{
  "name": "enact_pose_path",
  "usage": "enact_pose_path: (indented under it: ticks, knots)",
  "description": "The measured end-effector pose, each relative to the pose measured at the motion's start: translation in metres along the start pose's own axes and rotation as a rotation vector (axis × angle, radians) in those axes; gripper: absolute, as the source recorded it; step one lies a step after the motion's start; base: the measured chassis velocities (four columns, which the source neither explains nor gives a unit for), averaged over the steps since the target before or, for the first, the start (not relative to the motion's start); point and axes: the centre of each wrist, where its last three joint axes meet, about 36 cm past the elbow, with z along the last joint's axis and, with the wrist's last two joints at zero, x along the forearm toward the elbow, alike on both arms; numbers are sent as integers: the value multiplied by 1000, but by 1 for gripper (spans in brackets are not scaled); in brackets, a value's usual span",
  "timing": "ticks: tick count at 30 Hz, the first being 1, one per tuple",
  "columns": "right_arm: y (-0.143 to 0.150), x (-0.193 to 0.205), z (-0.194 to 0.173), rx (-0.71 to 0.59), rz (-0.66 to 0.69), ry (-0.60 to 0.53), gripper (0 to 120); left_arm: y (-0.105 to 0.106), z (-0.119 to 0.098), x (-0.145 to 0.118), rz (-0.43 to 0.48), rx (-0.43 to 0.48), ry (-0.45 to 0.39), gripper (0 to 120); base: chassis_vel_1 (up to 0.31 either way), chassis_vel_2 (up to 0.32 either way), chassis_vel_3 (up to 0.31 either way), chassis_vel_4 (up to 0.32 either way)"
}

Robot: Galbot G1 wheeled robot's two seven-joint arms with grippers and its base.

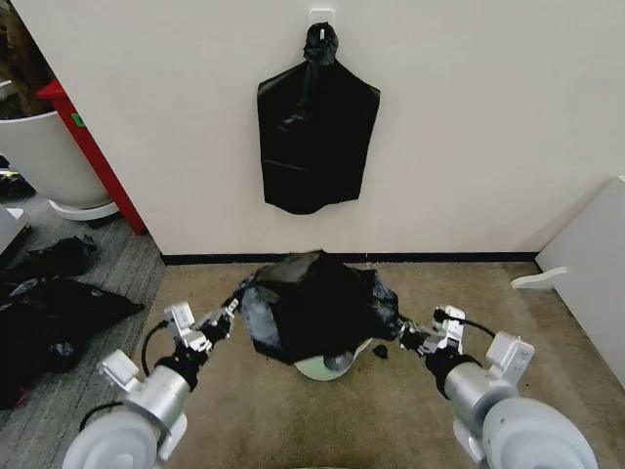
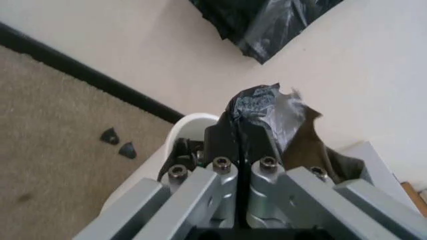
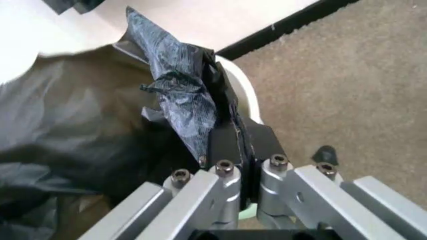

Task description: Place the garbage bag over the trash bin.

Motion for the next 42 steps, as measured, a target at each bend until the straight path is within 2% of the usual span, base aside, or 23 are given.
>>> enact_pose_path:
  ticks: [6,10,17,20,25,34,42]
  knots:
    - [0,1,8,-13,53,40,0,11,7,8,-34,-11,10,0,0,0,0,0]
    - [5,3,23,-27,92,92,0,19,19,12,-67,2,15,0,0,0,0,0]
    - [10,8,42,-34,146,134,0,19,45,13,-74,21,42,0,0,0,0,0]
    - [12,9,47,-52,175,153,0,35,72,11,-104,7,75,0,0,0,0,0]
    - [14,8,45,-61,177,127,0,55,92,10,-143,-3,94,0,0,0,0,0]
    - [13,-12,42,-72,167,80,0,79,101,0,-157,-67,64,0,0,0,0,0]
    - [2,-29,53,-72,220,88,0,81,105,1,-133,-135,44,0,0,0,0,0]
